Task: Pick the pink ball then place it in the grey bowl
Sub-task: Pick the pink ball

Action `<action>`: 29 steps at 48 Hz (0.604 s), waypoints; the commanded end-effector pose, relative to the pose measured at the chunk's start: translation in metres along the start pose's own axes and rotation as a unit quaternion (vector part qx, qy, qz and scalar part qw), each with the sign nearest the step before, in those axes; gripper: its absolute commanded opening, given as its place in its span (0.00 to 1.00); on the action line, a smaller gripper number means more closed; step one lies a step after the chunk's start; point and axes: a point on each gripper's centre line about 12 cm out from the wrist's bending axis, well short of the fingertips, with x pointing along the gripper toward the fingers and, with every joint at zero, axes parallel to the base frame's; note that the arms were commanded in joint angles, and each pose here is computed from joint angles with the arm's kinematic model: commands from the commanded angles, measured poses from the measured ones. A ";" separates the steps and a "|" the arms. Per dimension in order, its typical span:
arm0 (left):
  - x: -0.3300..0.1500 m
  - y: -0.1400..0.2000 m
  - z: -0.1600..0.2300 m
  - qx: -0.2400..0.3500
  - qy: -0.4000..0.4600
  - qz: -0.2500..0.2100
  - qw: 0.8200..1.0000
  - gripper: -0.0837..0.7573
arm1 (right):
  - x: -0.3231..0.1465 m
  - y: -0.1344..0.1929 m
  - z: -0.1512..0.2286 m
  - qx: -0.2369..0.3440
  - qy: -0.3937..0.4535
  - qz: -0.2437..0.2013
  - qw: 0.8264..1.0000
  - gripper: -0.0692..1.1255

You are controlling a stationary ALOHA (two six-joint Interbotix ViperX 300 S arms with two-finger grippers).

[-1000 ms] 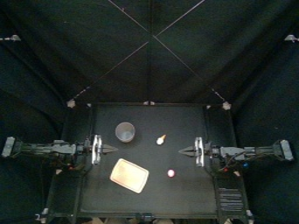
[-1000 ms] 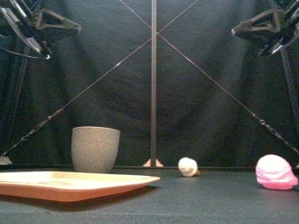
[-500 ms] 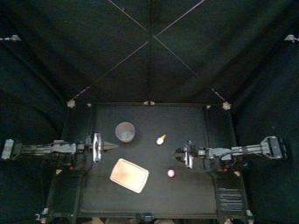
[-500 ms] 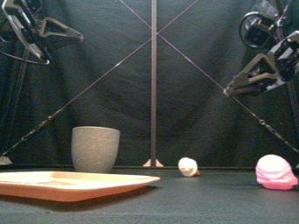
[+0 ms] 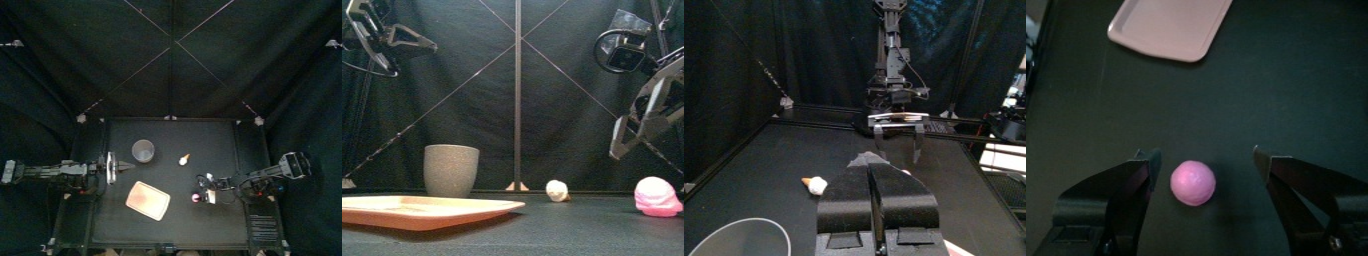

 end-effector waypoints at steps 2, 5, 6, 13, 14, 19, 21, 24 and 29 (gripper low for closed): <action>0.002 0.001 0.005 -0.001 -0.007 0.003 1.000 0.09 | 0.015 0.009 0.000 -0.011 0.037 0.007 0.999 0.95; 0.002 0.001 0.004 -0.002 -0.007 0.003 1.000 0.09 | 0.022 0.010 -0.005 -0.013 0.061 0.005 0.998 0.95; 0.002 0.001 0.004 -0.002 -0.006 0.002 1.000 0.09 | 0.024 0.010 -0.007 -0.015 0.068 0.005 0.998 0.95; 0.001 0.001 0.002 -0.007 -0.004 0.003 1.000 0.09 | 0.037 0.010 -0.016 -0.023 0.112 0.001 0.993 0.94; 0.001 0.001 0.002 -0.007 -0.004 0.003 1.000 0.09 | 0.038 0.010 -0.016 -0.024 0.115 0.000 0.993 0.94; 0.001 0.001 0.000 -0.012 -0.002 0.005 1.000 0.09 | 0.042 0.010 -0.017 -0.031 0.127 0.000 0.991 0.92; 0.001 0.002 0.000 -0.014 -0.002 0.006 1.000 0.09 | 0.043 0.010 -0.017 -0.033 0.130 0.000 0.991 0.89; 0.001 0.002 0.000 -0.016 -0.001 0.007 1.000 0.09 | 0.043 0.010 -0.017 -0.035 0.130 0.000 0.991 0.83; 0.000 0.002 -0.003 -0.017 0.004 0.007 1.000 0.09 | 0.043 0.011 -0.014 -0.035 0.127 0.000 0.991 0.71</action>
